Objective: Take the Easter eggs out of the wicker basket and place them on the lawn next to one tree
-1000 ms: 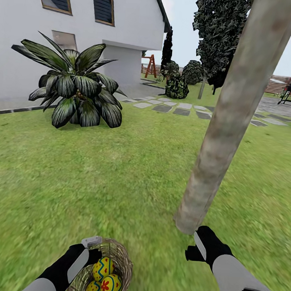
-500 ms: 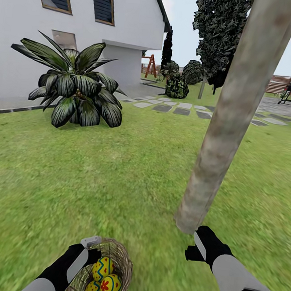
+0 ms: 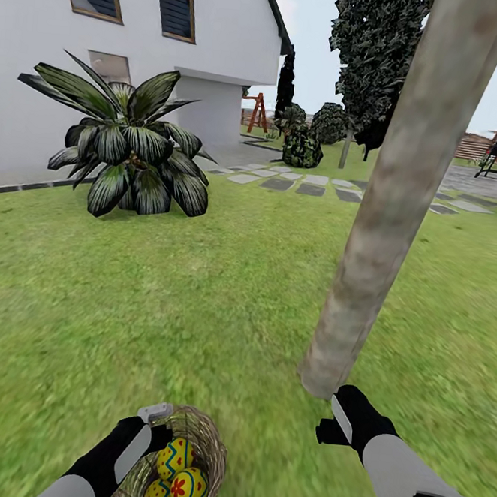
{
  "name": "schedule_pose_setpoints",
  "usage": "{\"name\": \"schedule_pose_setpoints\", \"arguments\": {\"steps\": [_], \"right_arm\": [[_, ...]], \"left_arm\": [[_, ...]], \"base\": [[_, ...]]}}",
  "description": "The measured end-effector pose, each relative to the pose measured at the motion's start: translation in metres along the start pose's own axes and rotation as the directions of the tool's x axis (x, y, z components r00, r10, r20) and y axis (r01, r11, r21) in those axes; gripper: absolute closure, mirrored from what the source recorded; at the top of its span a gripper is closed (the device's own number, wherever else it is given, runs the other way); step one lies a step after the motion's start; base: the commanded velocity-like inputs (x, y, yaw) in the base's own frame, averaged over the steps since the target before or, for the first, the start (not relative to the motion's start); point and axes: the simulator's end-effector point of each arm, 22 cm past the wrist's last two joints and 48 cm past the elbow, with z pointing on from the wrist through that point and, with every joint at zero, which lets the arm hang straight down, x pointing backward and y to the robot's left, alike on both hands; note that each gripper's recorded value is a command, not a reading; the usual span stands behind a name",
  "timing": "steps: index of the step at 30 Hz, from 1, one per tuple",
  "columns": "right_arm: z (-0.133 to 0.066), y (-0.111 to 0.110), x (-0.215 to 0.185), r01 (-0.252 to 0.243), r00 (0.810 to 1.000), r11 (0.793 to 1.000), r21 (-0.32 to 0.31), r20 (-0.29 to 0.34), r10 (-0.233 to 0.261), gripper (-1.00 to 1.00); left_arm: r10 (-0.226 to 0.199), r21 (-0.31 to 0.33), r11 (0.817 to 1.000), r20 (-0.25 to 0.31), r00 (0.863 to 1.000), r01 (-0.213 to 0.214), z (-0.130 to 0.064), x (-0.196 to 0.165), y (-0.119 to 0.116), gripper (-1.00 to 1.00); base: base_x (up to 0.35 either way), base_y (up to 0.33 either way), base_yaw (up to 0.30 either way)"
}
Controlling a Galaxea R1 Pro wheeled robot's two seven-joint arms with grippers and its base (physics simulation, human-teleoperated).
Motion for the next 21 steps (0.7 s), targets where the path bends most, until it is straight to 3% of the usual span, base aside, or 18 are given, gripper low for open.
{"name": "schedule_pose_setpoints", "arguments": {"steps": [21], "right_arm": [[0.027, 0.003, -0.004, -0.009, 1.000, 1.000, -0.004, 0.008, 0.009, -1.00]], "left_arm": [[0.005, 0.006, 1.000, 0.008, 1.000, -0.005, 0.028, 0.006, -0.004, -1.00]], "base": [[0.000, 0.000, 0.000]]}}
